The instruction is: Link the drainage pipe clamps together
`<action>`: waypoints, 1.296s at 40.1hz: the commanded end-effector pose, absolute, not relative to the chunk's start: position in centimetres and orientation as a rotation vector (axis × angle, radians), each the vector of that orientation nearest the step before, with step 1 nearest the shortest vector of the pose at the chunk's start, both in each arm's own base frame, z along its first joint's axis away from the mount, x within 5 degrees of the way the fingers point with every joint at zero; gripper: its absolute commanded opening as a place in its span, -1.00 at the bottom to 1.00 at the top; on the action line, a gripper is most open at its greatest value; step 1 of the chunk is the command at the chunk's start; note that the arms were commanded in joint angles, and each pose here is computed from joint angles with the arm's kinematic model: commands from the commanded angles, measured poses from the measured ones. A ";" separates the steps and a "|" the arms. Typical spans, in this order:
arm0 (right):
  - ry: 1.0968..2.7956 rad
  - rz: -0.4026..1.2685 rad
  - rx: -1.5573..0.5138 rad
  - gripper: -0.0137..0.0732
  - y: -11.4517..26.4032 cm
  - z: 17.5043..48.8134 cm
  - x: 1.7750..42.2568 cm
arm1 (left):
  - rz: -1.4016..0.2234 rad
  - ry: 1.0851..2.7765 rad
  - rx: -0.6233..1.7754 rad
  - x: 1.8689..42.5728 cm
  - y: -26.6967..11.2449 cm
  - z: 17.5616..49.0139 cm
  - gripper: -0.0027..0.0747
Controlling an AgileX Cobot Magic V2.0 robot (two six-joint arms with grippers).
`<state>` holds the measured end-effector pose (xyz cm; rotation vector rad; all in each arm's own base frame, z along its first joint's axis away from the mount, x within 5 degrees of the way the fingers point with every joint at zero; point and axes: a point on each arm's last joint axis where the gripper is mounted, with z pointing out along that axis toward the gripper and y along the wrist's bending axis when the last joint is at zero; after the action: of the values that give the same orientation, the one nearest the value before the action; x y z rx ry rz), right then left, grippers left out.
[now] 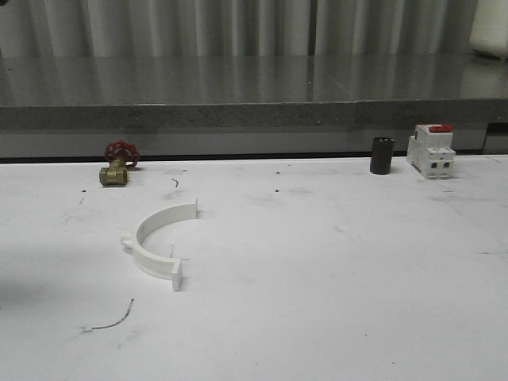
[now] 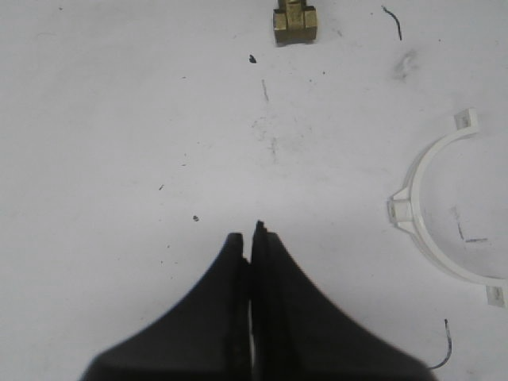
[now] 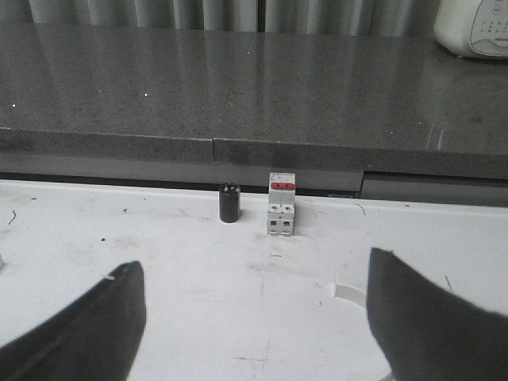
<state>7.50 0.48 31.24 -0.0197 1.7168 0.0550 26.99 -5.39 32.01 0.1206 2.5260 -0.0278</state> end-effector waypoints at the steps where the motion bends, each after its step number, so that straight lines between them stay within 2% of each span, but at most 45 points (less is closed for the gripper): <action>1: 1.620 0.045 -0.003 0.68 0.3 33.0 7.6 | -0.060 2.312 0.132 24.4 -4.8 33.7 -0.98; 20: 1.620 0.045 -0.003 0.68 0.3 33.0 7.6 | -0.136 1.813 0.142 11.0 -2.0 31.1 -0.98; 30: 1.620 0.045 -0.003 0.68 0.3 33.0 7.6 | -0.124 1.572 0.143 6.1 -0.9 30.9 -0.98; 52: 1.620 0.045 -0.003 0.68 0.3 33.0 7.6 | -0.131 1.527 0.135 5.1 -0.7 31.0 -0.98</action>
<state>7.50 0.48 31.24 -0.0197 1.7168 0.0550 5.23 -0.57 29.39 0.1325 1.6275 -0.1153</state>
